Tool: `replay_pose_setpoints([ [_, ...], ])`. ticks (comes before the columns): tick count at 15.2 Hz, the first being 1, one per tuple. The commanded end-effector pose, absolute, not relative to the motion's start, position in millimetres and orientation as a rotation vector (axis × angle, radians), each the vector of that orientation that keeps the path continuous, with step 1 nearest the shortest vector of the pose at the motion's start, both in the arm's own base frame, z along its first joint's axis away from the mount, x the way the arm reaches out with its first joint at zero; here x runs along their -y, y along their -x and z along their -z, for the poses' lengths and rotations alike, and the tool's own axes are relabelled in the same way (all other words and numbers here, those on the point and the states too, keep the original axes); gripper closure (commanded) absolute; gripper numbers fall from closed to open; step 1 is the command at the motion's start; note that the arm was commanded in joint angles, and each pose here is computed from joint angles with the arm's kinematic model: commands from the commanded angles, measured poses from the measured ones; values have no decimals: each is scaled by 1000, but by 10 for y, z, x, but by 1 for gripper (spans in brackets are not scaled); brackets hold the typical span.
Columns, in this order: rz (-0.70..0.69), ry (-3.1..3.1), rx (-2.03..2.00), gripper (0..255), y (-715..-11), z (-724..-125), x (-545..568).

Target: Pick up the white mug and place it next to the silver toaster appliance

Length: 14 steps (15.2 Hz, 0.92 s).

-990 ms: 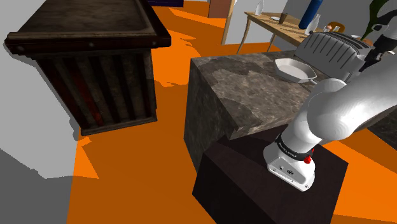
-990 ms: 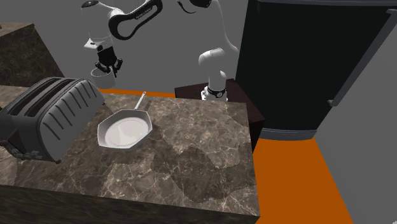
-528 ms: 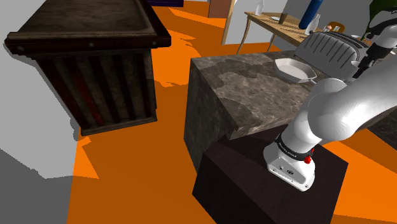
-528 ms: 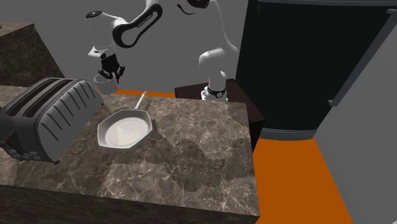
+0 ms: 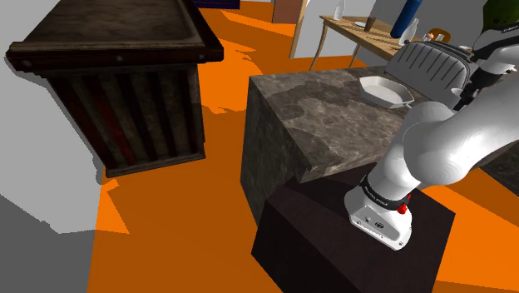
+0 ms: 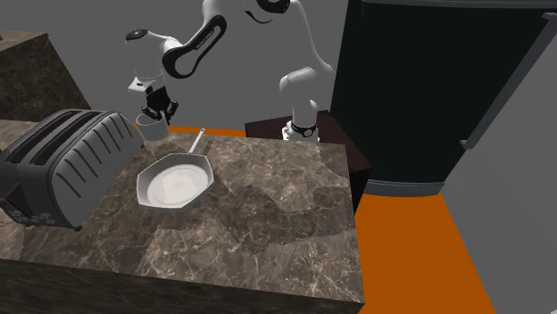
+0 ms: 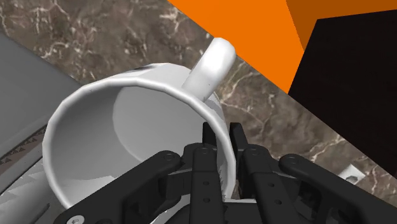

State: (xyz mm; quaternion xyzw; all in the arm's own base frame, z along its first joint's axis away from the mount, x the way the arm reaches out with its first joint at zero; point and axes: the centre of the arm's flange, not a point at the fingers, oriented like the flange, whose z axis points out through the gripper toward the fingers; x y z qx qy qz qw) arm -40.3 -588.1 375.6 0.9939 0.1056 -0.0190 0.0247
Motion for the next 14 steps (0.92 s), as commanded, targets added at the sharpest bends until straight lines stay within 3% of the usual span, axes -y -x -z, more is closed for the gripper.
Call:
replay_pose_setpoints([
  [1, 59, -3074, -327, 255, 402, -3645, 5880],
  [12, 59, -3074, -327, 255, 402, -3441, 5880],
  [13, 59, -3074, -327, 0, 402, -3441, 5880],
  [14, 59, -3074, -327, 0, 402, -3441, 5879],
])
